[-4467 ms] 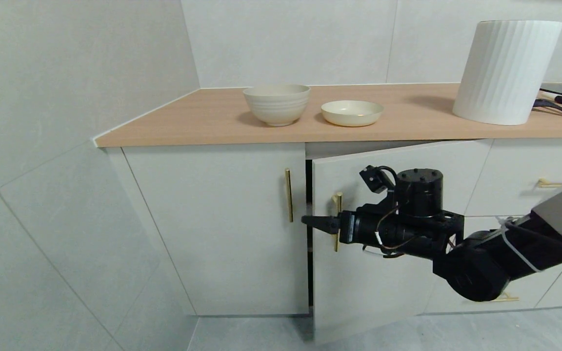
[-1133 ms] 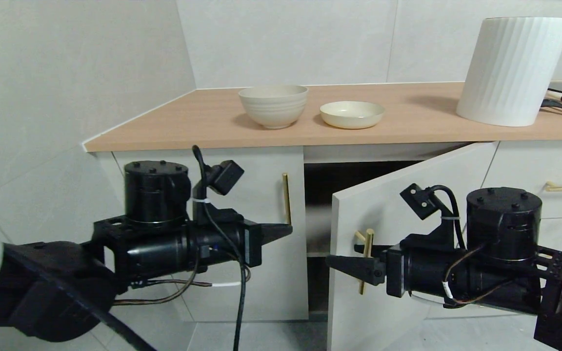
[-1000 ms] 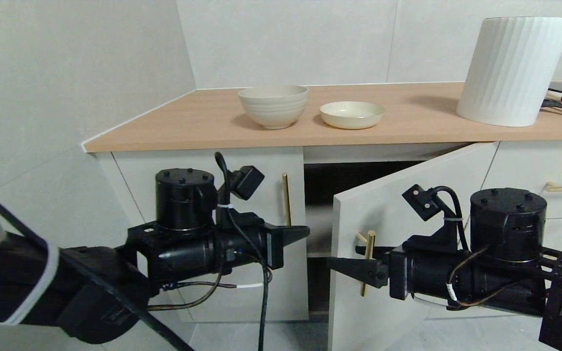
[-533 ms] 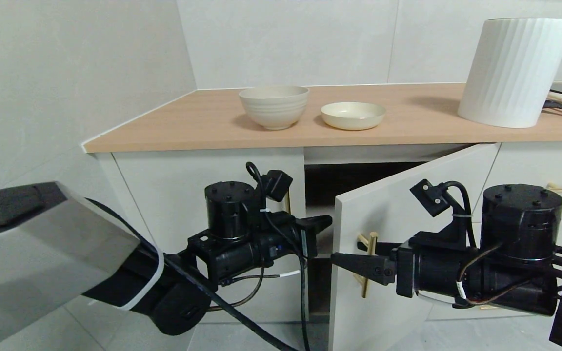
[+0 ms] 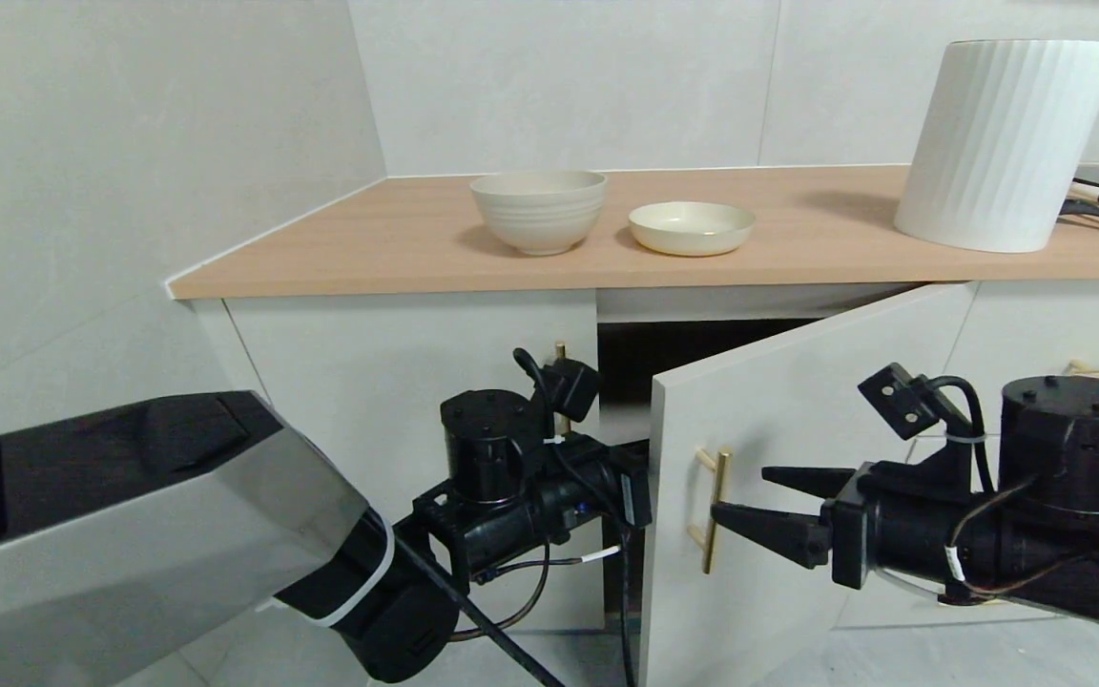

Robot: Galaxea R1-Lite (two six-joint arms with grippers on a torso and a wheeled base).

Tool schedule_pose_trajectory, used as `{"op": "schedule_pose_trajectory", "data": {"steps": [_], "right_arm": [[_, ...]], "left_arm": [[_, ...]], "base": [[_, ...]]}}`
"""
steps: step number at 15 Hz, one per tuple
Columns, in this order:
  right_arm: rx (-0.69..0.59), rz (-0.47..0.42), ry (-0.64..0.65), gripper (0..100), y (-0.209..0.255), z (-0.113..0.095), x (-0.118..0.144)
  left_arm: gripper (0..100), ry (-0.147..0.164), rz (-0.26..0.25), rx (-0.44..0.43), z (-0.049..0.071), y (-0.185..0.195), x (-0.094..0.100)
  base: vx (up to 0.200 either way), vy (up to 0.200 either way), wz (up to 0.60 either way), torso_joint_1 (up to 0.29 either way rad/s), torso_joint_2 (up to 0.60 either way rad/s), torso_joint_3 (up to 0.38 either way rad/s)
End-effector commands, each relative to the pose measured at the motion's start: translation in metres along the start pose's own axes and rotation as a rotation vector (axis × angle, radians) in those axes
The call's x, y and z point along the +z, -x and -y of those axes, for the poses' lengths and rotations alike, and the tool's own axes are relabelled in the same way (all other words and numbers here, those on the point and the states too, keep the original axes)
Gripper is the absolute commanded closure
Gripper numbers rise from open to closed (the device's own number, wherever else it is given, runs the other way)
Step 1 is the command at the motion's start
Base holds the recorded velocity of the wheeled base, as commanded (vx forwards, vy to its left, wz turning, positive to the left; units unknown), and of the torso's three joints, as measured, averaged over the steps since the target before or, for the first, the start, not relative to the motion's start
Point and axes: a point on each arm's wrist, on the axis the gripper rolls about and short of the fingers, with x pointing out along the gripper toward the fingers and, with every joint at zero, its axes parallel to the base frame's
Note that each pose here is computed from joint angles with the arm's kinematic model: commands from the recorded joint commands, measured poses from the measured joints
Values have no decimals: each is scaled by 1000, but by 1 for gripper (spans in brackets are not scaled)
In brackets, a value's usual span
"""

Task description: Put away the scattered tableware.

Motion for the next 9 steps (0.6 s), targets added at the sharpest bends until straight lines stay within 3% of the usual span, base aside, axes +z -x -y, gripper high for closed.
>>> {"op": "schedule_pose_trajectory", "data": {"steps": [1, 6, 9], "right_arm": [[-23, 7, 1, 0, 17, -2, -3], [-26, -80, -33, 0, 44, -8, -36], [-13, -86, -31, 0, 44, -11, -38]], "left_arm": [[100, 0, 3, -3, 1, 0, 2], [100, -2, 6, -4, 1, 2, 2], [100, -1, 3, -5, 1, 1, 0]], "base": [[0, 0, 0, 0, 0, 0], [0, 0, 0, 0, 0, 0], [0, 0, 0, 0, 0, 0]]}}
